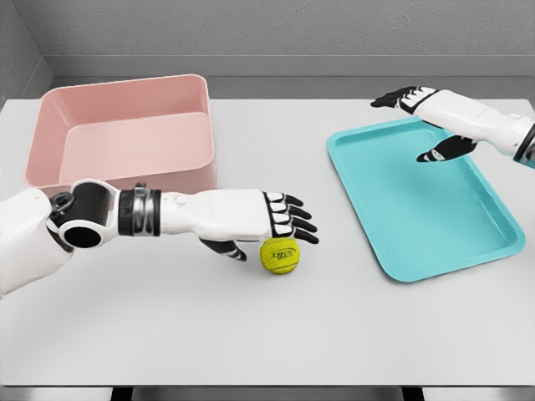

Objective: Put the tennis from the blue tray into the pink basket with both arms

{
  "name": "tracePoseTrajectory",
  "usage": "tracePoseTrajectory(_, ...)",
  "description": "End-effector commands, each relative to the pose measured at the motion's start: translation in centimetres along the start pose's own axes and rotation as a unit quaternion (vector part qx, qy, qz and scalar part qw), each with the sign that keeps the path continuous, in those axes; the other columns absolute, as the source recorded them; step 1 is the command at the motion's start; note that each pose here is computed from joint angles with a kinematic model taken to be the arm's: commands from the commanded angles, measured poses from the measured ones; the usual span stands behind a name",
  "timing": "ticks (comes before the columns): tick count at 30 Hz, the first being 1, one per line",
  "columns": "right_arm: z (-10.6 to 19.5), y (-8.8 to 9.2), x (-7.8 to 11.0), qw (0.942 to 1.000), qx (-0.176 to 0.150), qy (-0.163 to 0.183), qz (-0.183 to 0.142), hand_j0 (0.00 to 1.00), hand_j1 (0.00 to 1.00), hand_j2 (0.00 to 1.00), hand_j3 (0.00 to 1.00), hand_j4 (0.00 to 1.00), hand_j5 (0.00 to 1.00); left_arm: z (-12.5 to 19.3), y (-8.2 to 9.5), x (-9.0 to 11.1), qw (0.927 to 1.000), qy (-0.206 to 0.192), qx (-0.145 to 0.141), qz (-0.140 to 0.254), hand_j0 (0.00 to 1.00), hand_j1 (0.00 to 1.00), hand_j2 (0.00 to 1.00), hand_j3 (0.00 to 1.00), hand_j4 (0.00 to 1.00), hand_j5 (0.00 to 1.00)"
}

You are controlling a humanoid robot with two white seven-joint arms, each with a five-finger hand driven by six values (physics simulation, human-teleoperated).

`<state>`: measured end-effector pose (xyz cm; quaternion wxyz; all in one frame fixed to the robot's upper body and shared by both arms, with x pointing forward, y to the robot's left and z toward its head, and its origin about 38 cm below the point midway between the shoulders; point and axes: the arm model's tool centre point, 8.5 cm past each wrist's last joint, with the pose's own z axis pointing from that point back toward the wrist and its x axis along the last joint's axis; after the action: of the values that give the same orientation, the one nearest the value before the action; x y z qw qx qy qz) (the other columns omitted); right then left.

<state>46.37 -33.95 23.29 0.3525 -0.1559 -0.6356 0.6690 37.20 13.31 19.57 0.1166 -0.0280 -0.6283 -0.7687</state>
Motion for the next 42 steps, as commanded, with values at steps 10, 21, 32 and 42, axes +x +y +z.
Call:
tracePoseTrajectory(10, 0.2, 0.0, -0.4, 1.0, 0.005, 0.007, -0.003, 1.0, 1.0, 1.0, 1.0, 1.0, 1.0, -0.3, -1.2, -0.7, 0.999, 0.005, -0.042, 0.015, 1.0, 1.0, 1.0, 1.0, 1.0, 1.0)
tracePoseTrajectory(21, 0.3, 0.1, -0.4, 1.0, 0.005, 0.007, -0.003, 1.0, 1.0, 1.0, 1.0, 1.0, 1.0, -1.5, -1.0, -0.9, 0.9992, 0.001, -0.036, 0.016, 1.0, 1.0, 1.0, 1.0, 1.0, 1.0)
tracePoseTrajectory(32, 0.3, 0.2, -0.4, 0.9999, 0.006, 0.008, -0.004, 1.0, 1.0, 1.0, 1.0, 1.0, 1.0, -1.2, -1.8, -1.6, 0.9988, 0.012, -0.038, 0.028, 1.0, 1.0, 1.0, 1.0, 1.0, 1.0)
tracePoseTrajectory(42, 0.4, 0.1, -0.5, 0.9999, 0.006, 0.009, -0.004, 1.0, 1.0, 1.0, 1.0, 1.0, 1.0, -1.4, -2.6, -2.3, 0.9982, 0.023, -0.044, 0.033, 1.0, 1.0, 1.0, 1.0, 1.0, 1.0)
